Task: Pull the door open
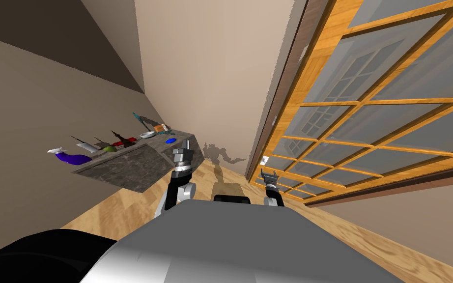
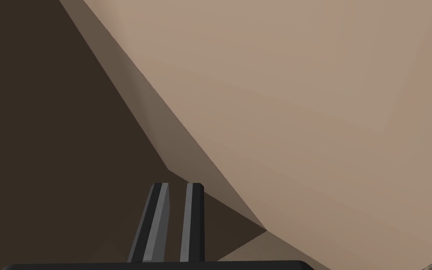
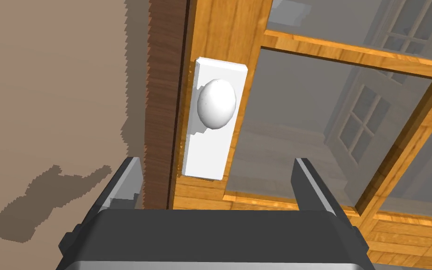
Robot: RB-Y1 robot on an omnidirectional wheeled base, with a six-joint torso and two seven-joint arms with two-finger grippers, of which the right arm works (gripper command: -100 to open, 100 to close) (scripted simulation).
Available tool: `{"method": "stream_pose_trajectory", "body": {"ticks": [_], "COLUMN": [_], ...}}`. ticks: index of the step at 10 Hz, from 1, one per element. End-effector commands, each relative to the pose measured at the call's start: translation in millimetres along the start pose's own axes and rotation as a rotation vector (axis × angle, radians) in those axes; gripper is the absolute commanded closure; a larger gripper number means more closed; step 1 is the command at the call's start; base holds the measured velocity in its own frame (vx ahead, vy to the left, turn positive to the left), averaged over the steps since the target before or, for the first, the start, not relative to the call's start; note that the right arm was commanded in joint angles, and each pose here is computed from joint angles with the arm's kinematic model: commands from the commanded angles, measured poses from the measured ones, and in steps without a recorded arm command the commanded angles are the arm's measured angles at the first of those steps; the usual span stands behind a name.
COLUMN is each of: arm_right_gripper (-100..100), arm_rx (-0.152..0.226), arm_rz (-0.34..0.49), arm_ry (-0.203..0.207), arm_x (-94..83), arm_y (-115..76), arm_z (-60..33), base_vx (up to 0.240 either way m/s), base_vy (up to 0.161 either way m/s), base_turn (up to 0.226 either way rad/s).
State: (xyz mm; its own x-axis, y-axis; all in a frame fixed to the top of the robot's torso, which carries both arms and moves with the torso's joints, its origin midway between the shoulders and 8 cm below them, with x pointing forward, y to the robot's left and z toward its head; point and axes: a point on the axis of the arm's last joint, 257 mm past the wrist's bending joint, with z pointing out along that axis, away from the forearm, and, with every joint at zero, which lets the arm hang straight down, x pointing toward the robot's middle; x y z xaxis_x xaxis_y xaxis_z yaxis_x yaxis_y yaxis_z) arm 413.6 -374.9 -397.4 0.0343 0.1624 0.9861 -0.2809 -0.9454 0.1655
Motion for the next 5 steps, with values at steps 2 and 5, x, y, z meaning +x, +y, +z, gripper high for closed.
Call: {"method": "stream_pose_trajectory", "body": {"ticks": [2,5], "arm_right_gripper": [-100,-100], "arm_rx": [-0.006,-0.012], "arm_rz": [0.09,0.167], "arm_ry": [-0.007,-0.014], "arm_x": [-0.8,-1.7], "arm_y": [-3.0,-5.6], "arm_z": [-0.5,-0.8], "base_vx": [-0.042,-0.045], "base_vy": [-0.017,-0.01], "base_turn": [0.028,0.028]}}
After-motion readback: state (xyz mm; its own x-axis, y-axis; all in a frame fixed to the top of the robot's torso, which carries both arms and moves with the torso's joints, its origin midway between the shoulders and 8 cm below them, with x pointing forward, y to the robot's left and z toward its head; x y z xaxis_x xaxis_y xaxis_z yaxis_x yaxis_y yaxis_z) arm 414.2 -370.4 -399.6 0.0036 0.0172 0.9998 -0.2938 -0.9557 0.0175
